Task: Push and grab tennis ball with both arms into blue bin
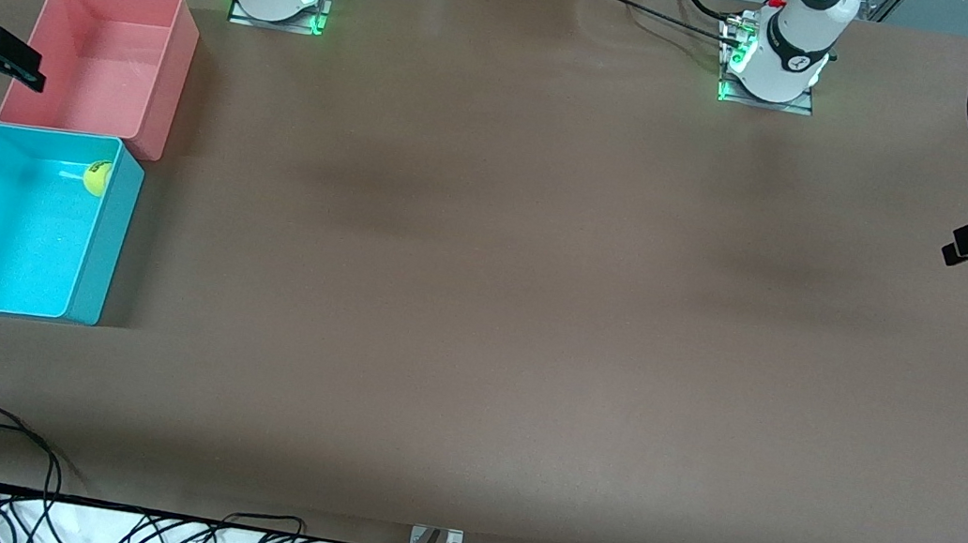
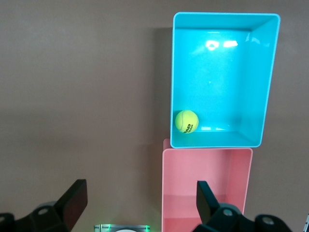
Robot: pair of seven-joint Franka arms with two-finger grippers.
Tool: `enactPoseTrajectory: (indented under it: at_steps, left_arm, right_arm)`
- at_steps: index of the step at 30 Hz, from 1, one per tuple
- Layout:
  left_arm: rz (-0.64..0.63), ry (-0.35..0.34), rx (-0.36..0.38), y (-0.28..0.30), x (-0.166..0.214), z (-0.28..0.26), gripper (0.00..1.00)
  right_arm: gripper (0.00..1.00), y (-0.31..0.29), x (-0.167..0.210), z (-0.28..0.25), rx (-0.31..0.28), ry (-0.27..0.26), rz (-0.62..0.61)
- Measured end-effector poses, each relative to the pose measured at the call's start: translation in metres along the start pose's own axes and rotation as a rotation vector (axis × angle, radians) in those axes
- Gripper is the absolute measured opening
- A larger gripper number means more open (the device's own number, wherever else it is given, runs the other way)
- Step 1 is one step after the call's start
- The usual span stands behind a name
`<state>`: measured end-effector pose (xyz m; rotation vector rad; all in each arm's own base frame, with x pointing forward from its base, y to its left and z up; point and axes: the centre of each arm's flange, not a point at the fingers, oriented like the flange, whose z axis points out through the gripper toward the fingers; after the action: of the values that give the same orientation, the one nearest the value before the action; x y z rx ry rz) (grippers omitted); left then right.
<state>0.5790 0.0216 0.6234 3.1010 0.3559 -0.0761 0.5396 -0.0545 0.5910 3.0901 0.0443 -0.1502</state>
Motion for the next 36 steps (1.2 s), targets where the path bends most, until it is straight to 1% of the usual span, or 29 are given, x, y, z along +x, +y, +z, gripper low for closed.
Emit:
enactPoseTrajectory:
  at_steps: [4,17,36]
  left_arm:
    - [0.000,0.000,0.000,0.0000,0.0000,0.0000,1.00]
    - [0.001,0.000,0.000,0.0003,-0.0001,0.0000,1.00]
    - [0.002,0.000,0.000,0.0014,-0.0003,0.0000,1.00]
  right_arm:
    - [1.00,0.0021,-0.0057,-0.0045,0.002,0.004,0.004]
    - [1.00,-0.0027,-0.0064,-0.0017,0.019,-0.010,0.040]
    - [1.00,-0.0025,-0.0054,-0.0050,0.022,-0.002,0.043]
